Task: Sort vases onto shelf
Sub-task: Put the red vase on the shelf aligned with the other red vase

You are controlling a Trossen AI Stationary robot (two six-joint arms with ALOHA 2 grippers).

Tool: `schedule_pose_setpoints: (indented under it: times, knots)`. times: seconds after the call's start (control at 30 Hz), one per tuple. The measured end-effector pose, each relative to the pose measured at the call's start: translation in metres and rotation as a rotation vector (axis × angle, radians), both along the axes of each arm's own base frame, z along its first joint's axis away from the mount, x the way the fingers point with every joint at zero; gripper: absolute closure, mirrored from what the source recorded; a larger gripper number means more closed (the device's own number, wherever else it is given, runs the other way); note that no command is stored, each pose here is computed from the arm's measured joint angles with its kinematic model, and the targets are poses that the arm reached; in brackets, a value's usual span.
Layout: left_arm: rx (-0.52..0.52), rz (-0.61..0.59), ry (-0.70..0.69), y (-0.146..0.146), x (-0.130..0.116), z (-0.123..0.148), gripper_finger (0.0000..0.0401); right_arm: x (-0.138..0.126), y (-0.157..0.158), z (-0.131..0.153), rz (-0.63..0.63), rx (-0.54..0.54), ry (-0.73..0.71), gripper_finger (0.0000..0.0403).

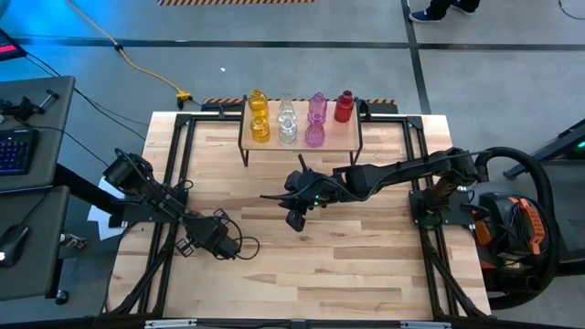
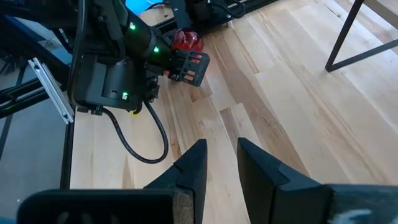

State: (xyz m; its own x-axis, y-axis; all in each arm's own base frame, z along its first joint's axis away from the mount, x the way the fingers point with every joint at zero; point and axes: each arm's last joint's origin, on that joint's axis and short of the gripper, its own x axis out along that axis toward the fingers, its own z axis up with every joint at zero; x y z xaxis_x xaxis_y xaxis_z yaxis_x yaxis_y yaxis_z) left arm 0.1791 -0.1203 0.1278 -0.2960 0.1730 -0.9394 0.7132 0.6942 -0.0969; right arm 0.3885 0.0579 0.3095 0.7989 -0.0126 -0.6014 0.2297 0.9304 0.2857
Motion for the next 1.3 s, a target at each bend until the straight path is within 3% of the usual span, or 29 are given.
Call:
schedule_pose_setpoints:
  times: [0.33,0.53,0.87,1.3]
  knots:
    - [0.003,0.017,-0.009,-0.003,0.004,0.009,0.0269,0.000,0.000,0.000,0.000,0.000,0.000,0.0331]
    - [-0.019,0.061,-0.135,-0.005,0.011,0.035,0.0269,0.001,0.001,0.001,0.012,0.045,-0.006,0.0331]
    - [-0.021,0.246,-0.478,0.021,0.018,0.095,0.0269,0.002,0.012,0.006,0.146,0.277,-0.019,0.0331]
    - [-0.198,0.650,-1.031,0.047,0.034,0.165,0.0269,-0.008,0.053,0.006,0.262,0.336,0.011,0.0331]
